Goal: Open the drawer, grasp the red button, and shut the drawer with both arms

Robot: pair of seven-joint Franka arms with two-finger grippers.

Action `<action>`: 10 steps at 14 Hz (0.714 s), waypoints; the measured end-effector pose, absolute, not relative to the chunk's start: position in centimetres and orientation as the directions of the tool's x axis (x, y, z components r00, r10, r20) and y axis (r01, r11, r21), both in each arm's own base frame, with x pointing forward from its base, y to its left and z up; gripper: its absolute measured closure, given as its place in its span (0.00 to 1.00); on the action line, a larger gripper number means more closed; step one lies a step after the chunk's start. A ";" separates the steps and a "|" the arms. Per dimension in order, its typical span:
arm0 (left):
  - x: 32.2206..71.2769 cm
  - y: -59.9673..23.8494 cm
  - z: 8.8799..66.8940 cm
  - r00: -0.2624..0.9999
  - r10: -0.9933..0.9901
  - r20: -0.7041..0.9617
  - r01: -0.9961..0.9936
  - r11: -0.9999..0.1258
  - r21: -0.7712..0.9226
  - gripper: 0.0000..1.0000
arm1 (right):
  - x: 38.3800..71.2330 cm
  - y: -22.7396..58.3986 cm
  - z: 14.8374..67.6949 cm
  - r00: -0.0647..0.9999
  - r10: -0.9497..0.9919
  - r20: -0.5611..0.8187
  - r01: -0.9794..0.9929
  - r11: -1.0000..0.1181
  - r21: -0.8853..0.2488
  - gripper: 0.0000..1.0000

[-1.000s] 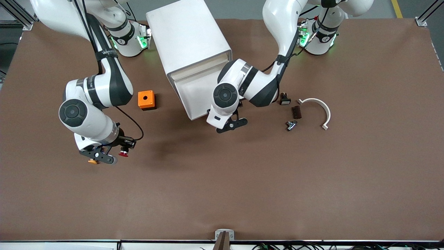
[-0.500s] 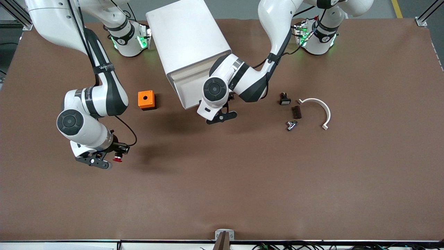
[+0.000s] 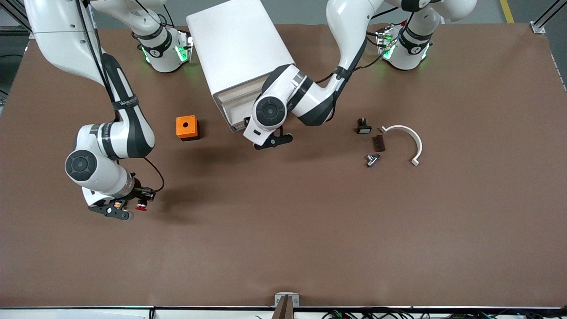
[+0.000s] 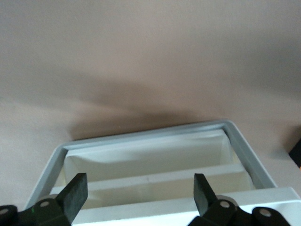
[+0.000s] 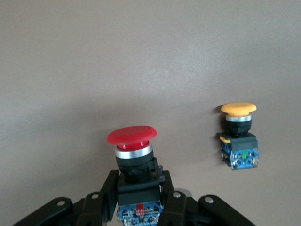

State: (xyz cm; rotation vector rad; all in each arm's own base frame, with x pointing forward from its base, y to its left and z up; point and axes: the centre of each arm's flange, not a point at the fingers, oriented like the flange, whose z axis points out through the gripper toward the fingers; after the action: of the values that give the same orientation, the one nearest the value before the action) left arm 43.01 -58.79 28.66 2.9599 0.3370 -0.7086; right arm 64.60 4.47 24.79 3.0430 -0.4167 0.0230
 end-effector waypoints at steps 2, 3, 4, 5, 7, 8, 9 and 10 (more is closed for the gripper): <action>41.9 -59.6 28.5 0.865 0.175 -0.470 0.214 -0.976 0.030 0.00 | 64.1 4.1 23.2 0.963 -0.269 0.021 -0.270 -0.960 0.069 0.59; 41.4 -59.8 28.4 0.863 0.168 -0.477 0.208 -0.978 0.031 0.00 | 64.0 4.1 22.6 0.963 -0.269 0.019 -0.270 -0.960 0.070 0.59; 41.1 -60.0 28.3 0.861 0.163 -0.482 0.203 -0.979 0.031 0.00 | 64.0 4.1 22.2 0.963 -0.268 0.018 -0.269 -0.961 0.070 0.59; 40.8 -60.2 28.2 0.859 0.159 -0.487 0.199 -0.979 0.032 0.00 | 64.0 4.1 21.9 0.963 -0.268 0.015 -0.268 -0.961 0.071 0.59; 40.3 -60.4 28.1 0.856 0.153 -0.494 0.194 -0.981 0.032 0.00 | 63.9 4.1 21.7 0.964 -0.267 0.011 -0.267 -0.961 0.072 0.59; 40.1 -60.5 28.0 0.855 0.150 -0.497 0.191 -0.981 0.032 0.00 | 63.9 4.2 21.7 0.964 -0.267 0.011 -0.267 -0.961 0.072 0.59; 39.9 -60.6 27.9 0.853 0.148 -0.500 0.189 -0.982 0.031 0.00 | 63.9 4.2 21.7 0.964 -0.266 0.011 -0.266 -0.961 0.072 0.59; 39.7 -60.7 27.8 0.851 0.146 -0.504 0.186 -0.982 0.030 0.00 | 63.9 4.2 21.6 0.964 -0.266 0.010 -0.266 -0.961 0.072 0.59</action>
State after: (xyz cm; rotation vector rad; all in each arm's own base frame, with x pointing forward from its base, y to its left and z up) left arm 39.67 -60.72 27.79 2.9474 0.2643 -0.7934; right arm 63.90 4.22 21.62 3.0411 -0.4119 0.0003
